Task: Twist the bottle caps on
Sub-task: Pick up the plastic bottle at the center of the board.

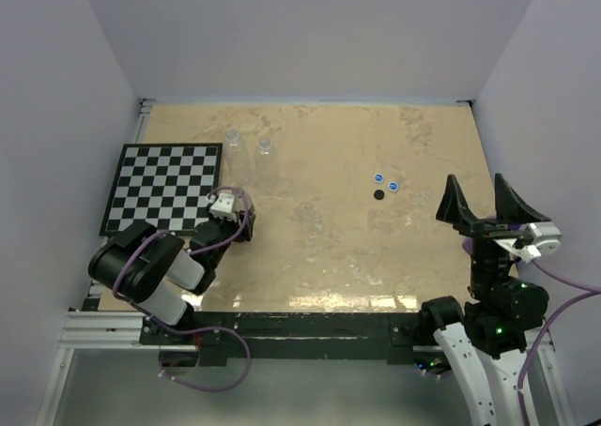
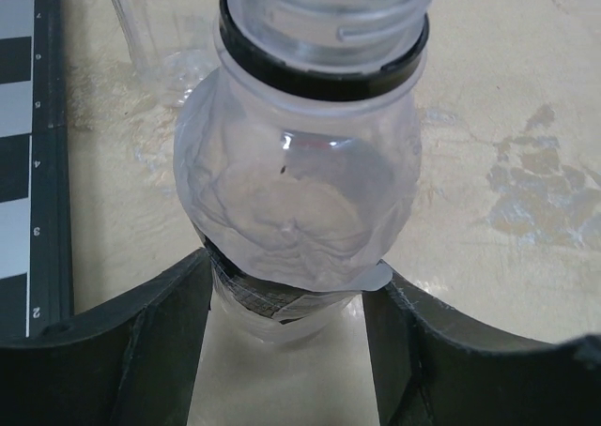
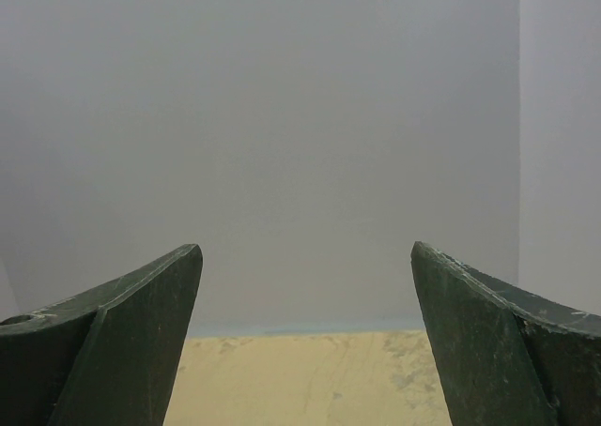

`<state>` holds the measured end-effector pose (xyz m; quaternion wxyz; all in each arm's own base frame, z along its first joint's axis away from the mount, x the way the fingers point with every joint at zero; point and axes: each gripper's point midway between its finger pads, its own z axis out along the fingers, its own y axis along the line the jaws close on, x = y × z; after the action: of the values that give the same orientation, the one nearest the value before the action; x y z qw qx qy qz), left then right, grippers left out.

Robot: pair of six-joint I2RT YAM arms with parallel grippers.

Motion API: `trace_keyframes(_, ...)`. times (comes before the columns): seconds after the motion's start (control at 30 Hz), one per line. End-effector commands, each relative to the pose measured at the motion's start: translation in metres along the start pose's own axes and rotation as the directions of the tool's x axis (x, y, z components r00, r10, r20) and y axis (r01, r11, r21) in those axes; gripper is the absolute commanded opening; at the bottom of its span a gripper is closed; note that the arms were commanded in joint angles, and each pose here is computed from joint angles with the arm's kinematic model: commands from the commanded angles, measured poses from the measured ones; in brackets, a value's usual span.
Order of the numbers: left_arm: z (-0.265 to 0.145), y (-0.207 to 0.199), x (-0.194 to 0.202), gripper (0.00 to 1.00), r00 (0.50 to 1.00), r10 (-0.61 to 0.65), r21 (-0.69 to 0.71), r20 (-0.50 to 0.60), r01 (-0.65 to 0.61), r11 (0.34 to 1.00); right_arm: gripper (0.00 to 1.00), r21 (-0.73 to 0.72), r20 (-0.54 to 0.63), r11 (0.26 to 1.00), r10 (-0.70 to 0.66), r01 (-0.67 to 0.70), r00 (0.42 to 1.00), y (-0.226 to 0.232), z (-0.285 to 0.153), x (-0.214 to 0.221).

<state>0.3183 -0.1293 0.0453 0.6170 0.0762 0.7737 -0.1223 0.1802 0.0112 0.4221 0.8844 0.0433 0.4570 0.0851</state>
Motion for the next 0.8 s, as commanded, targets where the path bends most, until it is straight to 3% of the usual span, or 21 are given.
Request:
trace_keyframes(0.0, -0.044, -0.034, -0.157, 0.51, 0.811, -0.16, 0.214, 0.563, 0.044, 0.976, 0.99, -0.046, -0.004, 0.999, 0.026, -0.026, 1.0, 0.011, 0.007, -0.004)
trace_keyframes(0.1, -0.05, -0.054, -0.157, 0.5, 0.838, -0.19, 0.313, 0.512, 0.024, 0.95, 0.99, -0.062, -0.05, 0.997, 0.049, -0.052, 0.998, 0.017, 0.015, -0.001)
trace_keyframes(0.23, -0.052, -0.079, -0.157, 0.51, 0.887, -0.189, 0.404, 0.422, 0.003, 0.915, 0.99, -0.104, -0.207, 0.988, 0.095, -0.118, 0.974, 0.034, 0.029, 0.025)
trace_keyframes(0.37, -0.055, -0.101, -0.164, 0.51, 0.919, -0.196, 0.481, 0.343, 0.007, 0.877, 0.98, -0.086, -0.385, 0.983, 0.117, -0.162, 0.915, 0.043, 0.042, 0.057)
trace_keyframes(0.5, -0.056, -0.127, -0.163, 0.51, 0.955, -0.189, 0.578, 0.227, 0.023, 0.815, 0.99, -0.225, -0.503, 0.956, 0.053, -0.19, 0.863, 0.071, 0.049, 0.074)
trace_keyframes(0.77, -0.059, -0.159, -0.149, 0.51, 0.999, -0.026, 0.659, -0.022, 0.034, 0.752, 0.99, -0.366, -0.652, 0.881, -0.011, -0.301, 0.758, 0.107, 0.049, 0.112)
